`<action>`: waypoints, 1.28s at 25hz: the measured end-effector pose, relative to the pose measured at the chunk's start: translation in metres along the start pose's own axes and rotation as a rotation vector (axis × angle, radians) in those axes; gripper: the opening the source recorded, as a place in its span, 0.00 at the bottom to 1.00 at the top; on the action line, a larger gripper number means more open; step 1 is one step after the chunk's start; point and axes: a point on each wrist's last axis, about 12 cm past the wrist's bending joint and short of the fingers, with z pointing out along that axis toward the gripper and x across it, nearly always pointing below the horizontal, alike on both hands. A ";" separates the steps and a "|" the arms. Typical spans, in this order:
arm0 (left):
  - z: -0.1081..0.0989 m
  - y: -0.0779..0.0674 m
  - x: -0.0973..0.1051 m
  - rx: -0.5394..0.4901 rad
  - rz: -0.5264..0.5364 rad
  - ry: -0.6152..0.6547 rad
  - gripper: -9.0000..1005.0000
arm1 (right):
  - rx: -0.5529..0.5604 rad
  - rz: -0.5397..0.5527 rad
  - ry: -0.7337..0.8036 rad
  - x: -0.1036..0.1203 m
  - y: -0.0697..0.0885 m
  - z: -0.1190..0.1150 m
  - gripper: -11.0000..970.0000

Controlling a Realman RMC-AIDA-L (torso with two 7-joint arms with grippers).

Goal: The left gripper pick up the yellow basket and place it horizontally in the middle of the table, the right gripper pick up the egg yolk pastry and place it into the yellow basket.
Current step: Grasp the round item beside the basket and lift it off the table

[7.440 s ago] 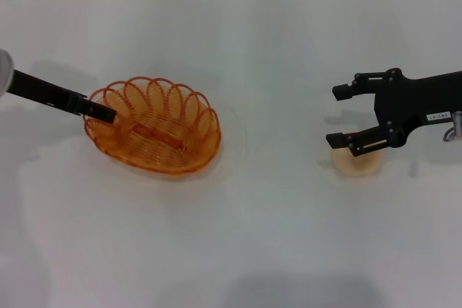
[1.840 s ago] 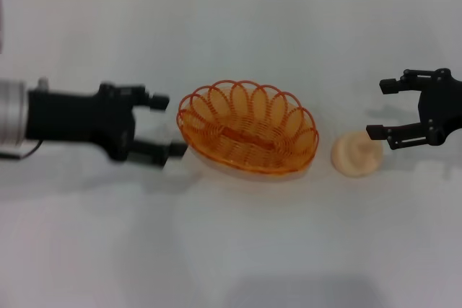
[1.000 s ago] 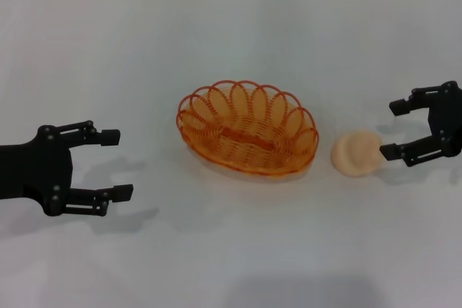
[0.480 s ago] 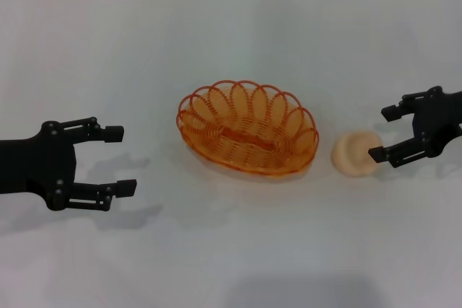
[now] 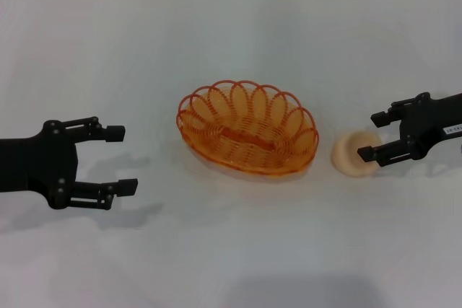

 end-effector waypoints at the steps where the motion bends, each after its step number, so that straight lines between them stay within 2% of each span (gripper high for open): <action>1: 0.000 0.001 0.000 -0.002 0.001 0.001 0.88 | -0.002 0.004 -0.001 0.000 0.000 0.001 0.83; 2: 0.001 0.001 -0.001 -0.004 0.002 0.001 0.88 | -0.005 0.008 -0.001 0.001 0.000 0.002 0.83; 7: 0.002 0.002 -0.002 -0.002 -0.003 0.004 0.88 | -0.027 0.024 0.000 0.001 0.001 0.009 0.62; 17: 0.003 0.002 -0.003 0.001 -0.007 0.006 0.88 | -0.033 -0.004 -0.012 -0.003 0.001 0.012 0.41; 26: 0.003 0.002 -0.002 -0.001 -0.004 0.007 0.88 | -0.037 -0.014 -0.016 -0.004 0.002 0.013 0.07; 32: -0.001 -0.003 0.004 -0.007 -0.014 0.008 0.88 | -0.016 -0.018 -0.047 -0.008 -0.002 -0.003 0.06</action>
